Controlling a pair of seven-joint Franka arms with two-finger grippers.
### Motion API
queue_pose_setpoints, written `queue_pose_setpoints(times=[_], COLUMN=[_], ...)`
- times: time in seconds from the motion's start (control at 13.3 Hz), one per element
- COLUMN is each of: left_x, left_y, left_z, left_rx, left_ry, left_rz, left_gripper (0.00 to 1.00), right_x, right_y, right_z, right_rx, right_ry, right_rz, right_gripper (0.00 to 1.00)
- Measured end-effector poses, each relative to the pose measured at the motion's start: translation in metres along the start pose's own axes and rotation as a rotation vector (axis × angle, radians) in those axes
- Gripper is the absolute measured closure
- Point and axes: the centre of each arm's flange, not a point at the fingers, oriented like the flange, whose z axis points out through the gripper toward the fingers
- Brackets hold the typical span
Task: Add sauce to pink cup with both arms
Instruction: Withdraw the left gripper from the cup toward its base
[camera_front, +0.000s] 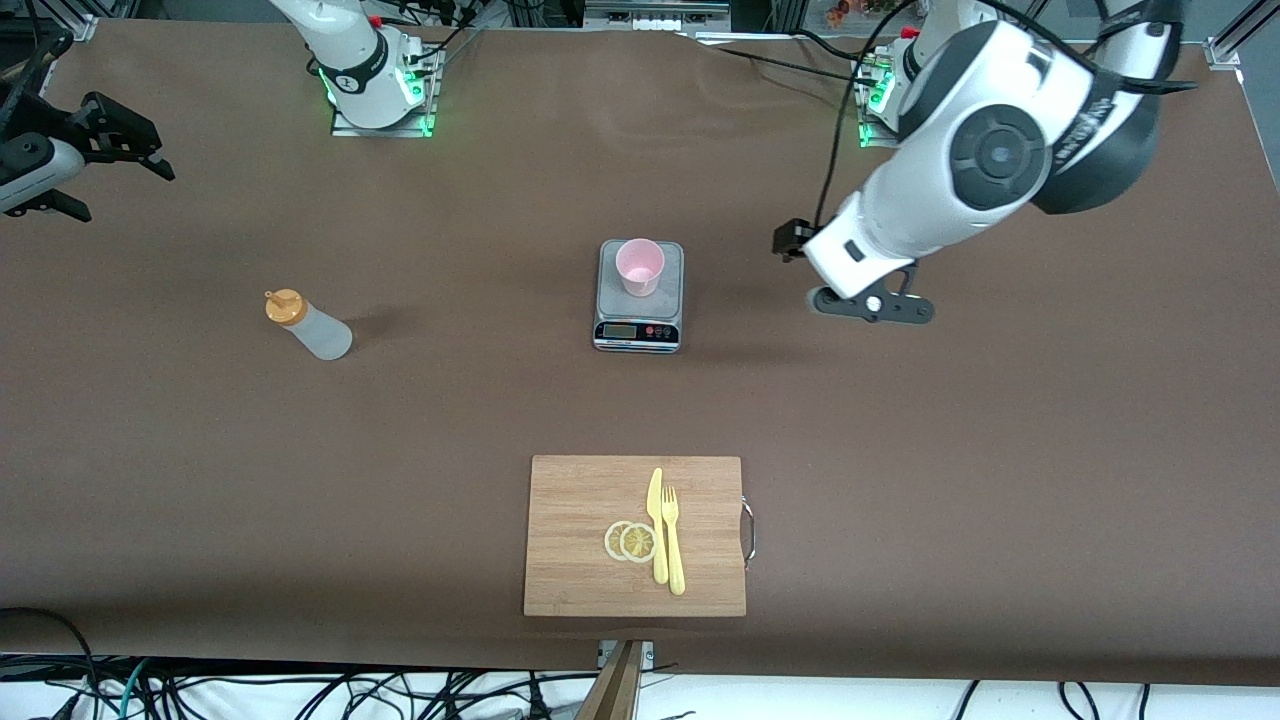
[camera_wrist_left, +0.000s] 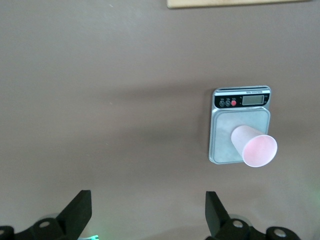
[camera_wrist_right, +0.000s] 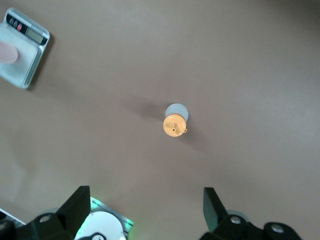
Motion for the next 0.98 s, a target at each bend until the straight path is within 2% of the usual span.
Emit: queue_pose_setpoints(times=[0.45,0.68,0.75,0.83,0.98], left_x=[-0.006,-0.024,-0.028,-0.034,-0.047], left_y=[-0.097,-0.142,-0.157,-0.172,-0.193], left_z=[-0.069,-0.092,-0.094,-0.089,-0.076], left_rx=[0.045,0.067,0.066,0.062,0.055], left_ry=[0.111,0.155,0.193,0.232,0.258], left_rz=[0.056,0.046,0.029,0.009,-0.013], left_gripper=[0.0,0.0,0.0,0.0,0.0], right_x=[-0.021,-0.038,-0.044,-0.049,-0.061], right_y=[0.029,0.074,0.098,0.123,0.169], right_z=[0.004,0.034,0.053,0.075,0.119], right_rx=[0.025,0.117,0.161,0.203,0.265], right_ry=[-0.008,0.015,0.034,0.066,0.124], right_rz=[-0.333,-0.49,-0.545,-0.602,-0.7], right_gripper=[0.0,0.0,0.0,0.0,0.0])
